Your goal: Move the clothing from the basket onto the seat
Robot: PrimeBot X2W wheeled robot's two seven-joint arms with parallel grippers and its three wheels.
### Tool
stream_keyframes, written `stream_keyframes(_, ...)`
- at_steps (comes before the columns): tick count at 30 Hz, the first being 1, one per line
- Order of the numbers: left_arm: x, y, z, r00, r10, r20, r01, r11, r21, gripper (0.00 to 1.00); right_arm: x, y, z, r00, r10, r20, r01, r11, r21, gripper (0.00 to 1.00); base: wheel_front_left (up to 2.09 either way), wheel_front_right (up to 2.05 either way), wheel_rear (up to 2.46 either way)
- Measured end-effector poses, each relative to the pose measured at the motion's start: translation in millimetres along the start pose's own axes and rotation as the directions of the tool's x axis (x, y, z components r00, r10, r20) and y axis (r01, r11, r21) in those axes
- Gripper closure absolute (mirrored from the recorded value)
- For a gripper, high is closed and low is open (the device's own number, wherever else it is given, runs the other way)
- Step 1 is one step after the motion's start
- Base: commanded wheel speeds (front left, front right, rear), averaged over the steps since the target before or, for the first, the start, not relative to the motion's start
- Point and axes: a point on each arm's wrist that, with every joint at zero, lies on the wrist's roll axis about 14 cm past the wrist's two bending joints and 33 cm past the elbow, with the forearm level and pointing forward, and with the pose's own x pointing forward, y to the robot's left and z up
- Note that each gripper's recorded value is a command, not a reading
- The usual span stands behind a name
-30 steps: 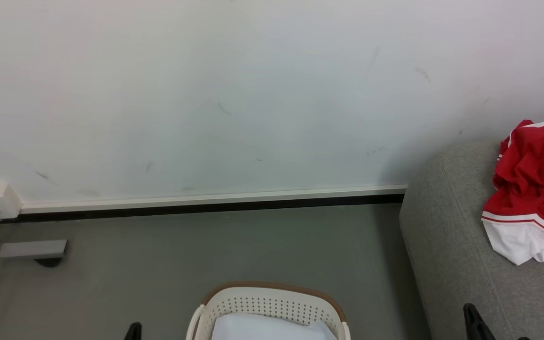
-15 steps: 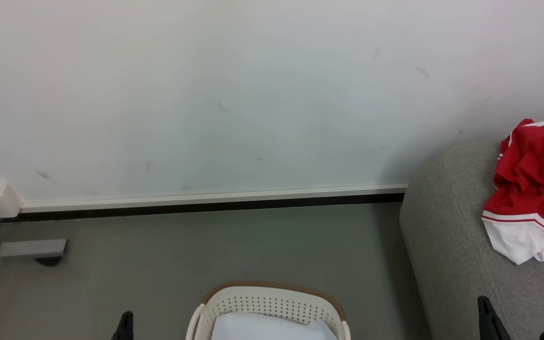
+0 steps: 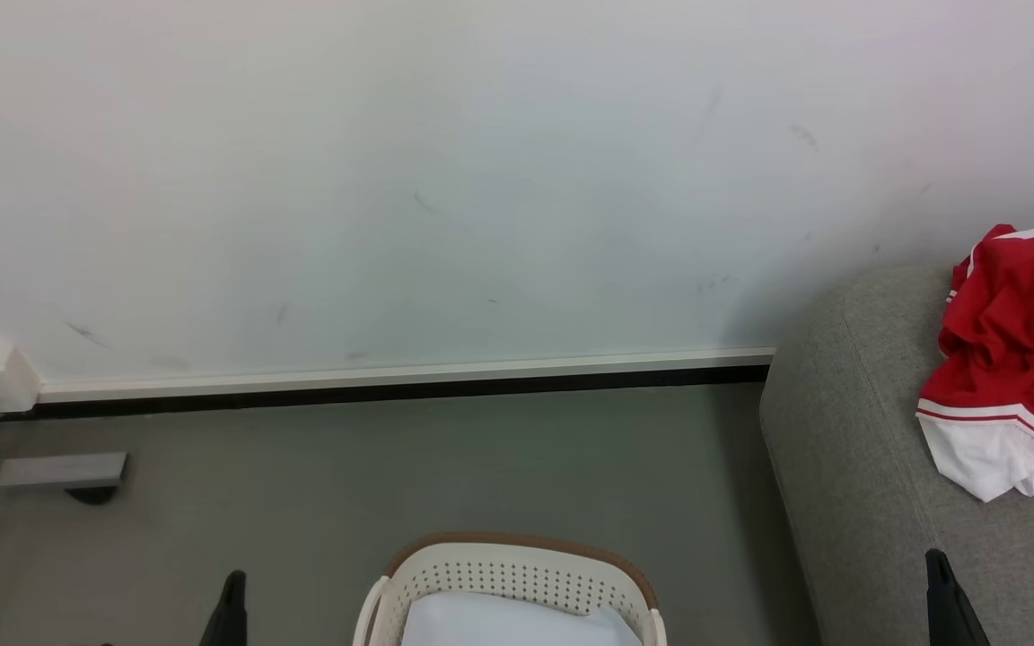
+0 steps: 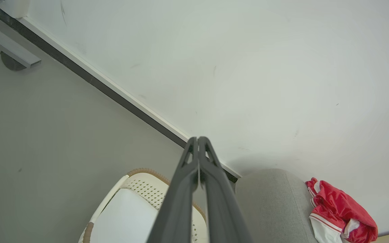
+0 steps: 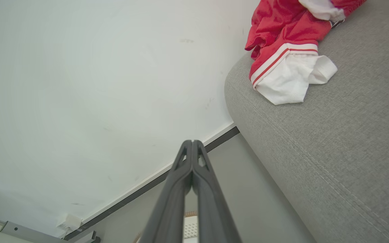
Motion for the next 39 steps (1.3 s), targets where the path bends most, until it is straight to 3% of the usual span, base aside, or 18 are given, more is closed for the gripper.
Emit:
stream_keyframes(16,9,-4,8,1.000,-0.001,0.009,0.003,0.980,-0.199,1.00,7,3,9,1.000,0.000,0.008,-0.001,0.980,0.200,1.00,0.00,0.00,0.00)
stream_keyframes(39,19,-12,18,1.000,-0.020,0.019,0.026,0.904,-0.428,1.00,16,10,22,0.999,0.022,0.025,-0.031,0.903,0.428,1.00,0.00,0.00,0.00)
